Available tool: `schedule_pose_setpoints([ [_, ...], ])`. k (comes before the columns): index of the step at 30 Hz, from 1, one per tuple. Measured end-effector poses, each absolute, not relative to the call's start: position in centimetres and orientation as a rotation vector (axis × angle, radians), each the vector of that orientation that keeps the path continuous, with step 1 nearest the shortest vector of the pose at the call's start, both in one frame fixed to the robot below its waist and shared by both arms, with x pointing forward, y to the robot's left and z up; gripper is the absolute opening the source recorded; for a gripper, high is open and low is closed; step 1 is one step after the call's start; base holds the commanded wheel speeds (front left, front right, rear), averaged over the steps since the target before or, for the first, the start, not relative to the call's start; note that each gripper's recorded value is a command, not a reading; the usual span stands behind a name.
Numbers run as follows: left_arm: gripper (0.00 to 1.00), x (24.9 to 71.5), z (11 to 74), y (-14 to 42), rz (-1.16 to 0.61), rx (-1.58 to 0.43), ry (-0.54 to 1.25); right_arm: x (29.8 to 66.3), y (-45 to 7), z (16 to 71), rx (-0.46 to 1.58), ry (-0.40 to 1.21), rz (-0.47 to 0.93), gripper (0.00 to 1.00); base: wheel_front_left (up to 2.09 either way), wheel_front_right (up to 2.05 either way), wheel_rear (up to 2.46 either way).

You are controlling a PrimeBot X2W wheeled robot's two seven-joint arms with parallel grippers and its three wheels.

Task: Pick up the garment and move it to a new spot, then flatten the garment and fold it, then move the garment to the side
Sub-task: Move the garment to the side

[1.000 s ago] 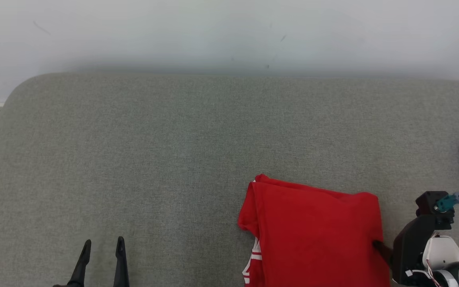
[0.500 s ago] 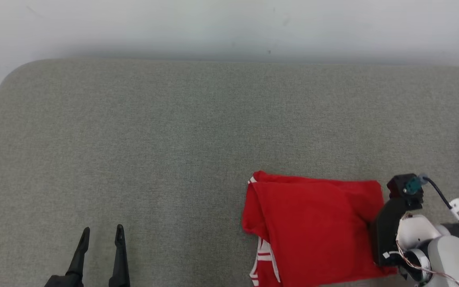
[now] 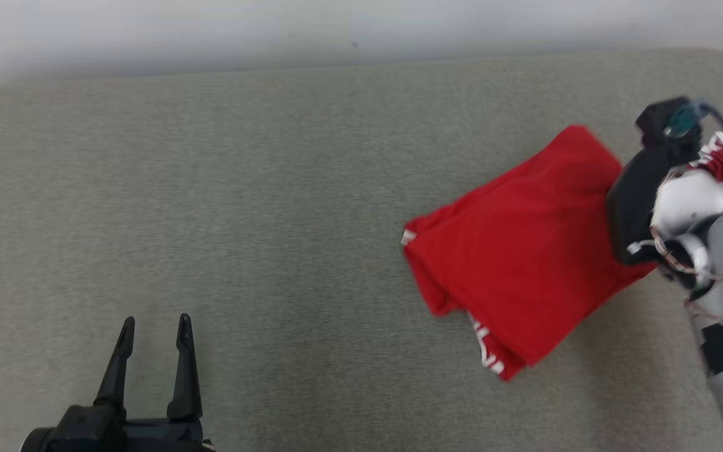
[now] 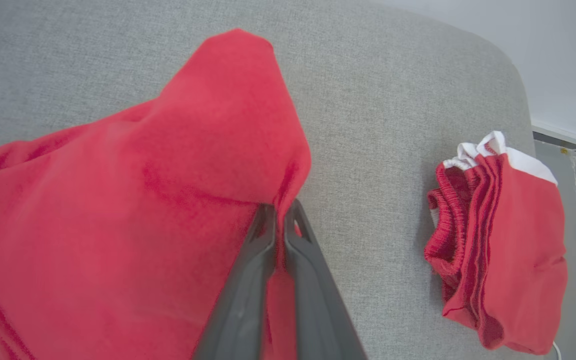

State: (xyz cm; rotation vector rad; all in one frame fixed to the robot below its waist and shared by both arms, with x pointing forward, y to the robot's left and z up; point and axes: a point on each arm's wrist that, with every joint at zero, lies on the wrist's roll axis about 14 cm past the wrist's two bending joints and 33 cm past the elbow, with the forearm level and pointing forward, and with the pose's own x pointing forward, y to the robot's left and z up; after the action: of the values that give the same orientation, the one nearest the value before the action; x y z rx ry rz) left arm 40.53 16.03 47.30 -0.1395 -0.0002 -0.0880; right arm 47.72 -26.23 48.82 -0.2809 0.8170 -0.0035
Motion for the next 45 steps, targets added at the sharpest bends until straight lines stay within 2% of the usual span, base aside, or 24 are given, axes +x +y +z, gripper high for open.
schedule_pose_setpoints([
  [10,1.0,43.4,45.2,11.7,-0.21,-0.162,0.042,46.7,-36.3,54.2,-0.333,0.774,-0.263,0.0,0.0,0.0,0.0],
  [21,1.0,45.6,41.6,10.0,-0.28,-0.139,0.104,46.5,-43.7,56.1,-0.406,0.775,-0.487,0.0,0.0,0.0,0.0],
  [28,1.0,46.5,39.9,9.7,-0.31,-0.119,0.127,45.3,-48.7,55.3,-0.451,0.786,-0.637,0.0,0.0,0.0,0.0],
  [35,1.0,47.3,40.8,10.4,-0.321,-0.091,0.081,44.8,-51.3,53.3,-0.501,0.755,-0.744,0.0,0.0,0.0,0.0],
  [36,1.0,47.3,40.9,10.5,-0.323,-0.084,0.077,44.6,-51.5,52.9,-0.503,0.761,-0.761,0.16,0.0,0.0,0.0],
  [37,1.0,47.2,41.1,10.6,-0.328,-0.078,0.071,44.5,-51.6,52.4,-0.511,0.774,-0.77,0.96,0.0,0.0,0.0],
  [38,1.0,47.2,41.4,10.7,-0.334,-0.074,0.062,44.2,-51.8,51.9,-0.508,0.78,-0.78,1.0,0.0,0.0,0.0],
  [41,1.0,47.0,42.5,10.8,-0.346,-0.061,0.035,44.0,-51.1,50.6,-0.489,0.755,-0.772,1.0,0.0,0.0,0.0],
  [45,1.0,46.8,44.0,10.7,-0.347,-0.067,0.001,44.8,-49.7,50.9,-0.458,0.634,-0.724,1.0,0.0,0.0,0.0],
])
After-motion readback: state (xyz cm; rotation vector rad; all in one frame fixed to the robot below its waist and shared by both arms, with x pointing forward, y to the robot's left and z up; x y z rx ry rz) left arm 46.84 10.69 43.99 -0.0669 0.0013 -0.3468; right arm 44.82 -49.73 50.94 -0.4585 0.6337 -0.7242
